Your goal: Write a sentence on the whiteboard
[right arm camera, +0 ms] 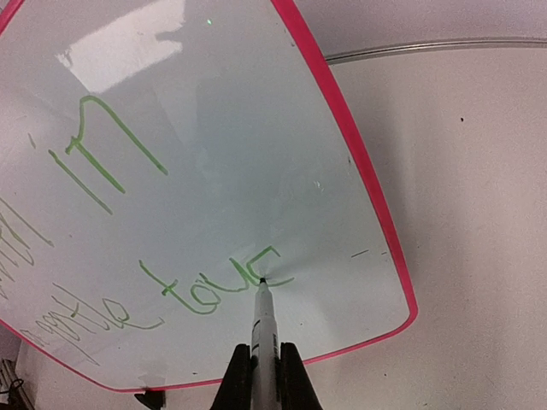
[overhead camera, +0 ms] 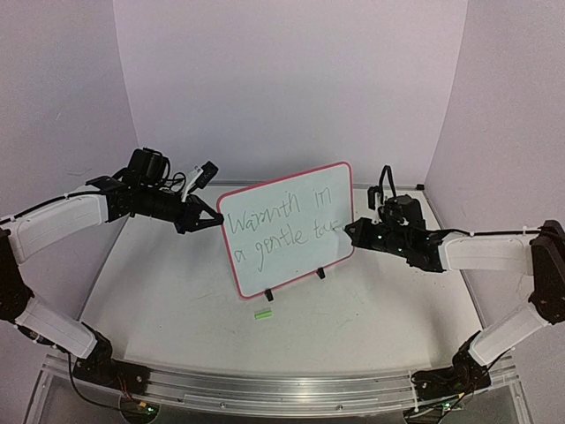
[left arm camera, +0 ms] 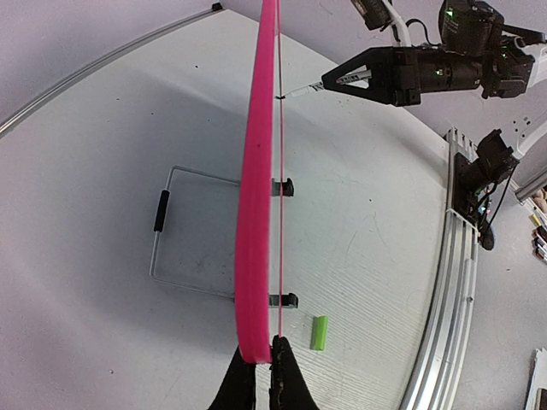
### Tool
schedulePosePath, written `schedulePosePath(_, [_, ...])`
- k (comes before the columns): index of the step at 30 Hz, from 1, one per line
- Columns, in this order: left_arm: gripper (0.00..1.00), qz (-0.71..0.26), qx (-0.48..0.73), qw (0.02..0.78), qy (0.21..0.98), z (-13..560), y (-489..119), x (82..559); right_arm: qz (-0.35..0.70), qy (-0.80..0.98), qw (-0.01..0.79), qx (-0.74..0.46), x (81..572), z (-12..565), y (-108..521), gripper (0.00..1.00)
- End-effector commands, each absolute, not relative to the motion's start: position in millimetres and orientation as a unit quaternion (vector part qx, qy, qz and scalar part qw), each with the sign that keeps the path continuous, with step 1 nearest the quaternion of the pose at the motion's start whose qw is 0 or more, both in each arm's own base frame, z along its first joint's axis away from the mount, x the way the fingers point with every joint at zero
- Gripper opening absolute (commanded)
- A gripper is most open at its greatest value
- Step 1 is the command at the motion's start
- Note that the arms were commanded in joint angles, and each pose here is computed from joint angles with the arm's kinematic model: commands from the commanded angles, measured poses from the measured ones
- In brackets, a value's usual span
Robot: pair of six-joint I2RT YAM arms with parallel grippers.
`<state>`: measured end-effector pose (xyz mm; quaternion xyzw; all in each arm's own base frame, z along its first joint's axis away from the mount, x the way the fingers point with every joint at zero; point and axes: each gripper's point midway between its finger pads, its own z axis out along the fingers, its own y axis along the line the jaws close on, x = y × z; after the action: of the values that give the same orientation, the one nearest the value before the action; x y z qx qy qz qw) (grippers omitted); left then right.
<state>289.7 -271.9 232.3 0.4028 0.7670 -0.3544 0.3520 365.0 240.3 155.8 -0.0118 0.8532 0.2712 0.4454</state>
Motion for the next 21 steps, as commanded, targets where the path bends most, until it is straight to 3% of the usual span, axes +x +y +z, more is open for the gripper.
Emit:
schedulePosePath(1, [0.00,-0.325,0.411,0.285,0.803,187.4,-266.3,277.7,0.251,0.854,0.455,0.012,373.4,154.7,231.8,0.00])
schedulePosePath(21, [0.00,-0.327,0.411,0.287,0.801,189.0,-266.5,277.4,0.266,0.820,0.507,0.014,368.9,207.1,223.4,0.00])
